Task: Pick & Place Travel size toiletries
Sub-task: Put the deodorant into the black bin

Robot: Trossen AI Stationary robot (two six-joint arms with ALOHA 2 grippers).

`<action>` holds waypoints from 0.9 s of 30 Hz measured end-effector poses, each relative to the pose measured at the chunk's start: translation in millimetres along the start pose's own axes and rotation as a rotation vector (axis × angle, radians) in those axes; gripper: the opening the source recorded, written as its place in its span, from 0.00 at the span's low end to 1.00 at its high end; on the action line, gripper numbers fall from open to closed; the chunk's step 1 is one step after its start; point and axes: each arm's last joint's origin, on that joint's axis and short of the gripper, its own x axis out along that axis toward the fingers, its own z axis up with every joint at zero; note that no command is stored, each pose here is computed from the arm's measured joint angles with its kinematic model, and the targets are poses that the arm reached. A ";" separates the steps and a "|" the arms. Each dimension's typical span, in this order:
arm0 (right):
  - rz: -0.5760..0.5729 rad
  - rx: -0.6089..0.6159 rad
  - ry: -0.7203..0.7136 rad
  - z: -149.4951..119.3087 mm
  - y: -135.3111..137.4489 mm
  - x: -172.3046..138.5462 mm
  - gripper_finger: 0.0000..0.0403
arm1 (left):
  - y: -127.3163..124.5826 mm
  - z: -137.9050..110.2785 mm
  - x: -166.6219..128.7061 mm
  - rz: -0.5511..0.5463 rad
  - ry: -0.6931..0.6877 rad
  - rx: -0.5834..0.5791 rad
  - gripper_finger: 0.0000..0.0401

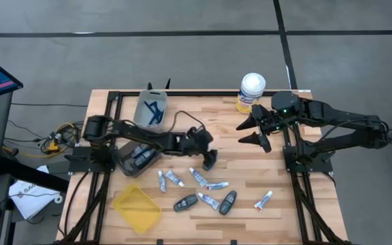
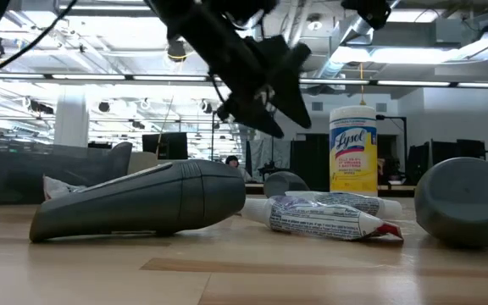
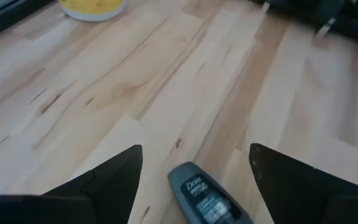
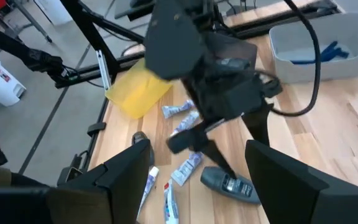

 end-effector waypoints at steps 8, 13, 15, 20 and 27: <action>-0.004 0.014 0.020 -1.8 -0.7 1.1 0.63 | -17.5 -25.7 24.3 0.076 0.029 0.043 0.73; -0.004 0.017 0.022 -1.9 -0.7 1.1 0.63 | -26.5 -41.5 30.7 0.074 0.057 0.035 0.73; -0.004 0.017 0.023 -2.0 -0.7 1.1 0.63 | -28.9 -47.3 33.1 0.078 0.068 0.047 0.73; -0.004 0.017 0.023 -2.0 -0.7 1.1 0.63 | -32.3 -66.0 41.7 0.096 0.124 0.086 0.73; -0.004 0.015 0.023 -2.0 -0.7 1.1 0.63 | -31.1 -78.0 42.6 0.137 0.188 0.052 0.71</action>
